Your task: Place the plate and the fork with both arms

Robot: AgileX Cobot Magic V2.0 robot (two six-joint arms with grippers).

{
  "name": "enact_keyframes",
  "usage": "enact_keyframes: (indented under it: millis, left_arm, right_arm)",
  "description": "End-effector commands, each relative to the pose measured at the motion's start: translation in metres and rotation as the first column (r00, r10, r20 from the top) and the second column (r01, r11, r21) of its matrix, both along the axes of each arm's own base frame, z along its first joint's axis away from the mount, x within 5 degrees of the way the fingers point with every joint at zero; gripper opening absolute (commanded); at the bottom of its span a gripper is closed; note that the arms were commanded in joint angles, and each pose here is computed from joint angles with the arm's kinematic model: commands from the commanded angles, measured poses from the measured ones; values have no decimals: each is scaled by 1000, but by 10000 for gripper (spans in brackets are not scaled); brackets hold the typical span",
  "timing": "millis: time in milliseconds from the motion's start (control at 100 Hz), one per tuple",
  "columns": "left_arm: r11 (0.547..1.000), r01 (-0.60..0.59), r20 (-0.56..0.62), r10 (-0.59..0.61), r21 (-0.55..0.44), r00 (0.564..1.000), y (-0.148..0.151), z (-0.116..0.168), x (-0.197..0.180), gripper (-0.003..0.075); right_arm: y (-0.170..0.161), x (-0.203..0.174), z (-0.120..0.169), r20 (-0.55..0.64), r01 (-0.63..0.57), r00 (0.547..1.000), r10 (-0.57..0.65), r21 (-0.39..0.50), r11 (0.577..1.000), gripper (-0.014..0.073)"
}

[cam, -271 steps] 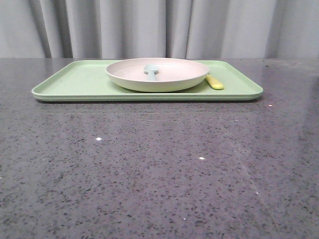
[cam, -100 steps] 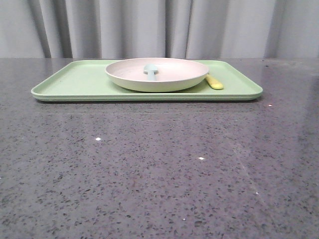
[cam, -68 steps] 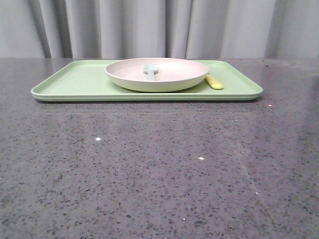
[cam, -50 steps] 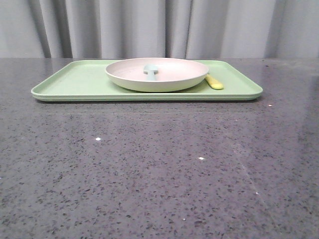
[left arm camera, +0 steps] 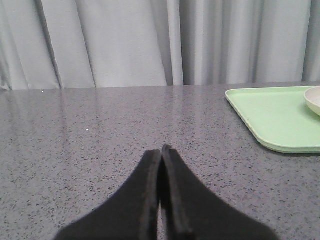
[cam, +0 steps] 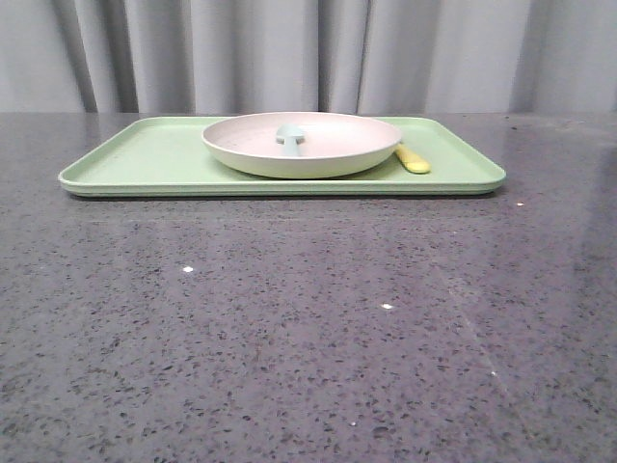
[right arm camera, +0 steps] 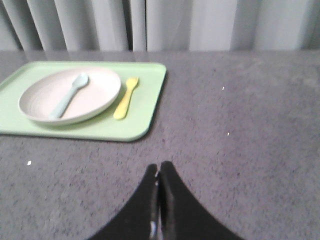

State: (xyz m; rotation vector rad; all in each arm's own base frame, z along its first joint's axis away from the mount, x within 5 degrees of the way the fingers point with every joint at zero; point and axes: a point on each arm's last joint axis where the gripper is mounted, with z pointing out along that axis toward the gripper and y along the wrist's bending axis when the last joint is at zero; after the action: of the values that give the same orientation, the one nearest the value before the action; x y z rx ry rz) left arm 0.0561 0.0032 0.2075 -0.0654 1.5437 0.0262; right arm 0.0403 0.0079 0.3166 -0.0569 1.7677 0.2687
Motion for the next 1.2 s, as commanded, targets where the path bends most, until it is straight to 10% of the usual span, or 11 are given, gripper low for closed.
enact_keyframes:
  millis: [0,720,1190]
  left_arm:
    - [1000,-4,95,5,-16,995,0,4,-3,-20]
    - [1000,-4,95,5,-16,995,0,4,-3,-20]
    - [1000,-4,91,5,-17,996,0,4,-3,-20]
  right_arm:
    - [-1,5,15,198,41,979,-43,14,999,-38]
    - [-5,13,-102,361,157,918,-162,44,987,-38]
    - [-5,13,-104,333,160,929,-164,38,986,-38]
